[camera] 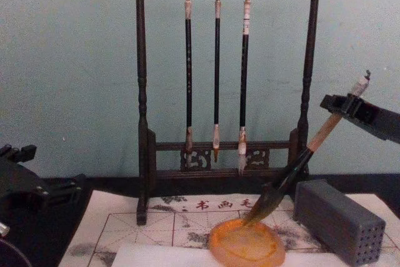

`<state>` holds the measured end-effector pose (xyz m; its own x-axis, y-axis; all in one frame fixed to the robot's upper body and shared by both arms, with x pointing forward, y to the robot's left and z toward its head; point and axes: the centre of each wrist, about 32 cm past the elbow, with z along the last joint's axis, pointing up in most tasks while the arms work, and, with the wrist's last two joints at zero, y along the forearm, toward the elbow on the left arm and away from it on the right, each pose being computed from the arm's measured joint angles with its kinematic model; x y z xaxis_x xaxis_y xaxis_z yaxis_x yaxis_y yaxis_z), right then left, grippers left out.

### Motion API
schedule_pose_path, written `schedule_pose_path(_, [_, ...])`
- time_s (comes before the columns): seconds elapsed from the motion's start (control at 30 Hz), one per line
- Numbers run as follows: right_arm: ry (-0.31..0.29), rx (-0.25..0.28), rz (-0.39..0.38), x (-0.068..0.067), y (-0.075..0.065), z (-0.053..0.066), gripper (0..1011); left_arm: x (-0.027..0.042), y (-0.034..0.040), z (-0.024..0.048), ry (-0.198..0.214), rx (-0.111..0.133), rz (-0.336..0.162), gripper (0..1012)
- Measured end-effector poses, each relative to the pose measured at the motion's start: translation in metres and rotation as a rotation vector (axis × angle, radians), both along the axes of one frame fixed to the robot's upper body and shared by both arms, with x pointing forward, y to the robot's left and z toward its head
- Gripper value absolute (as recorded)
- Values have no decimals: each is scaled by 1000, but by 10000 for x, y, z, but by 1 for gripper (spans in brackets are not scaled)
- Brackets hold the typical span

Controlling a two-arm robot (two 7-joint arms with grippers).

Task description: Pick up the brush from the inkstone, write on the paper, then place the brush back to its original position.

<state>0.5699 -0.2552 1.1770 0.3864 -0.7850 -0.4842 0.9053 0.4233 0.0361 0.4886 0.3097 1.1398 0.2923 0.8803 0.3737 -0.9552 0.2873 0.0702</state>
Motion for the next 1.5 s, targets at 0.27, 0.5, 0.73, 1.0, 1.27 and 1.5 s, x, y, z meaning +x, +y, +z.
schedule_pose_path(0.27, [-27,-23,-21,-49,-36,41,187,0,0,0,0,0,0,1001])
schedule_pose_path(0.5, [-64,-46,-12,-120,-68,97,187,0,0,0,0,0,0,1001])
schedule_pose_path(0.73, [-124,-90,108,-243,-114,176,187,0,0,0,0,0,0,1001])
schedule_pose_path(1.0, [-200,-135,264,-370,-133,249,187,0,0,0,0,0,0,1001])
schedule_pose_path(1.27, [-256,-173,398,-455,-99,293,187,0,0,0,0,0,0,1001])
schedule_pose_path(1.5, [-283,-215,486,-455,-10,301,187,0,0,0,0,0,0,1001])
